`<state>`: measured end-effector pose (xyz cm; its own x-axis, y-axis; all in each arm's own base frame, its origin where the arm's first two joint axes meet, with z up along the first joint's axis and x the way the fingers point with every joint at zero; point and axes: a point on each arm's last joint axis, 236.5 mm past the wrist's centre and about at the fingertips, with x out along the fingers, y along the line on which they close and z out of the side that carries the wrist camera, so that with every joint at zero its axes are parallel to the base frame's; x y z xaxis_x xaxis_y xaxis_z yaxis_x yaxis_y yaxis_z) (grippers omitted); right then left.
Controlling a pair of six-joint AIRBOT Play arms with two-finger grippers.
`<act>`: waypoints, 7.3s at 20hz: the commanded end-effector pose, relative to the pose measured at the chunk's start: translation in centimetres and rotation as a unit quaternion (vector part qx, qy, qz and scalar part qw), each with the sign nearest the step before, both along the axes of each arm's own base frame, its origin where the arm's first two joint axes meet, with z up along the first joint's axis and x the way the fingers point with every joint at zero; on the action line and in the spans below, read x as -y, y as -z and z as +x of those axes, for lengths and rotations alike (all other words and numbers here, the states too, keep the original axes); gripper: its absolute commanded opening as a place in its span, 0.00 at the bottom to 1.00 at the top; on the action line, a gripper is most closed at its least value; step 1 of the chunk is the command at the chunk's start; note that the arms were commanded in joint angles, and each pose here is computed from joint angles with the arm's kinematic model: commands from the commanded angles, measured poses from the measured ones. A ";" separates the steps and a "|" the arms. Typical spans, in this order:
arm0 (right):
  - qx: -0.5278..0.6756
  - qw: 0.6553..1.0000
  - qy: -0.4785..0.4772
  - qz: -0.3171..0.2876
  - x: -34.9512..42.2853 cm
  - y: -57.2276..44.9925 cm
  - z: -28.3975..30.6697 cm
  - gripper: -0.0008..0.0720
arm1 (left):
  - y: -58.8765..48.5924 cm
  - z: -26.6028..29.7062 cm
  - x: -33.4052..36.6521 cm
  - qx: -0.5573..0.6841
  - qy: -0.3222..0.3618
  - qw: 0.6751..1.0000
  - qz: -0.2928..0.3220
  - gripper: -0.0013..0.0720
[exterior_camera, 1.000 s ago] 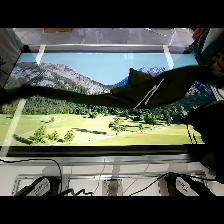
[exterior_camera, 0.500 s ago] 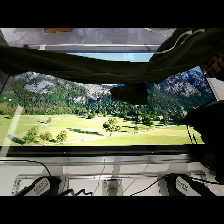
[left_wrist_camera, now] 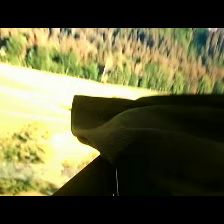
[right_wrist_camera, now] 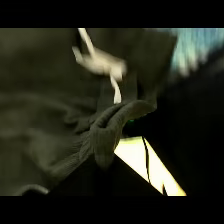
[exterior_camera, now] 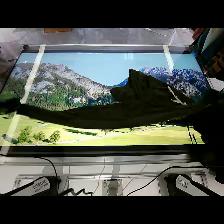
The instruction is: Fold the clothes and pants, and hang the long-sleeved shirts on hangers.
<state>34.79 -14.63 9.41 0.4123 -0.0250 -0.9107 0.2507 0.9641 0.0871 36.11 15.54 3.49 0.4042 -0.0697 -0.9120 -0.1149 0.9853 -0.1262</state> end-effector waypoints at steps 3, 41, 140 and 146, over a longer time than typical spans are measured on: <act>-0.131 0.991 -0.018 0.030 -2.1 6.4 -7.3 0.05 | 5.5 -7.7 0.7 -0.141 0.065 0.988 -0.021 0.04; -0.264 0.965 0.012 0.002 -2.8 11.3 -17.6 0.98 | 9.8 -12.9 -4.8 -0.215 0.050 0.972 0.075 0.97; 0.127 0.989 -0.033 -0.072 -4.4 -1.7 8.5 0.78 | -8.4 16.0 18.0 0.203 0.193 0.955 0.101 0.04; 0.120 0.990 -0.005 -0.074 -2.0 -1.5 7.7 0.78 | 3.5 9.9 13.8 0.033 0.116 0.990 0.075 0.04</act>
<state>43.03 -11.54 11.10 0.6299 -0.1327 -0.7653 0.2036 0.9791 -0.0021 49.96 -0.01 5.60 0.6074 -0.0744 -0.7909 0.2057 0.9764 0.0662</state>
